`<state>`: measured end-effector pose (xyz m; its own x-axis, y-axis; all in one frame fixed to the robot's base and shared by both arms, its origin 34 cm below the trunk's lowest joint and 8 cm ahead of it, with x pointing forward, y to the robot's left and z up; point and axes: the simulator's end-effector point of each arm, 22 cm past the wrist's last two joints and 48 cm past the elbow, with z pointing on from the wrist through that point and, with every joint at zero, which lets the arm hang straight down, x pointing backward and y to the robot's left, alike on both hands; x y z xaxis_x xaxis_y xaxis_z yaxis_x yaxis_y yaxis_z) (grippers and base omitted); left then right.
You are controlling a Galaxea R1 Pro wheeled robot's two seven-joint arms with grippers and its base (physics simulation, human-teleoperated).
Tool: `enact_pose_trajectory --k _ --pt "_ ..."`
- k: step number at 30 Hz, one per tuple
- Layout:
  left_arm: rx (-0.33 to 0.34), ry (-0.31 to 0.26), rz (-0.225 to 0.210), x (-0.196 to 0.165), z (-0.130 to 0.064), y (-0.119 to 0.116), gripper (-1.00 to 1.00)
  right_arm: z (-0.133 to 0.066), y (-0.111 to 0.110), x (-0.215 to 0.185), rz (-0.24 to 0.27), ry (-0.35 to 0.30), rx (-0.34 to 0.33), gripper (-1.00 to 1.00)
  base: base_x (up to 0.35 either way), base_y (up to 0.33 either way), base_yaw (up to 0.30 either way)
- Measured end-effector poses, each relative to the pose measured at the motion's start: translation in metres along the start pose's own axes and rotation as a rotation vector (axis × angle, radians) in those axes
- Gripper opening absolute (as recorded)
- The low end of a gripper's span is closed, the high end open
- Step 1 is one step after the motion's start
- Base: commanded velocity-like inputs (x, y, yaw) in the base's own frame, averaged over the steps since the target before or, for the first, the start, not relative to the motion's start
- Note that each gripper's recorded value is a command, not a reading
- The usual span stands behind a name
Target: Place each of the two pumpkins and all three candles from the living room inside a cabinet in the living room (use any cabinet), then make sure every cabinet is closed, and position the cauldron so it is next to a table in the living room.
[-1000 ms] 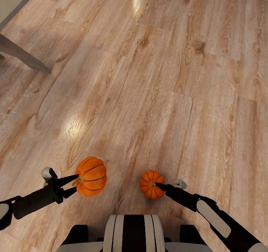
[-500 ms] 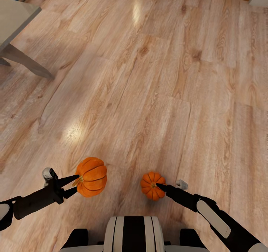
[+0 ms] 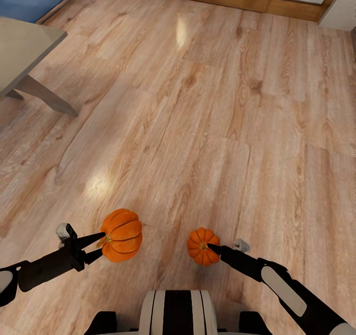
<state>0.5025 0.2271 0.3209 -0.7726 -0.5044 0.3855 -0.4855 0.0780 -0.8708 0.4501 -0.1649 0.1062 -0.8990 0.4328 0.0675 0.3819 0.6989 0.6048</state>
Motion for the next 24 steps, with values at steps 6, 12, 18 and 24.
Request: enact_pose_trajectory --k 6,12,18,24 --pt "0.013 -0.001 0.021 0.001 -0.002 -0.012 -1.00 -0.006 0.010 -0.008 -0.014 -0.017 -0.011 -1.00 0.000 0.000 0.000" --pt "0.024 -0.003 0.042 0.003 -0.003 -0.023 -1.00 -0.012 0.019 -0.015 -0.028 -0.034 -0.022 -1.00 0.000 0.000 0.000" --pt "0.037 -0.005 0.063 0.004 -0.005 -0.034 -1.00 -0.018 0.029 -0.023 -0.042 -0.052 -0.033 -1.00 0.000 0.000 0.000" --pt "0.050 -0.007 0.084 0.006 -0.007 -0.046 -1.00 -0.024 0.039 -0.030 -0.056 -0.069 -0.043 -1.00 0.000 0.000 0.000"
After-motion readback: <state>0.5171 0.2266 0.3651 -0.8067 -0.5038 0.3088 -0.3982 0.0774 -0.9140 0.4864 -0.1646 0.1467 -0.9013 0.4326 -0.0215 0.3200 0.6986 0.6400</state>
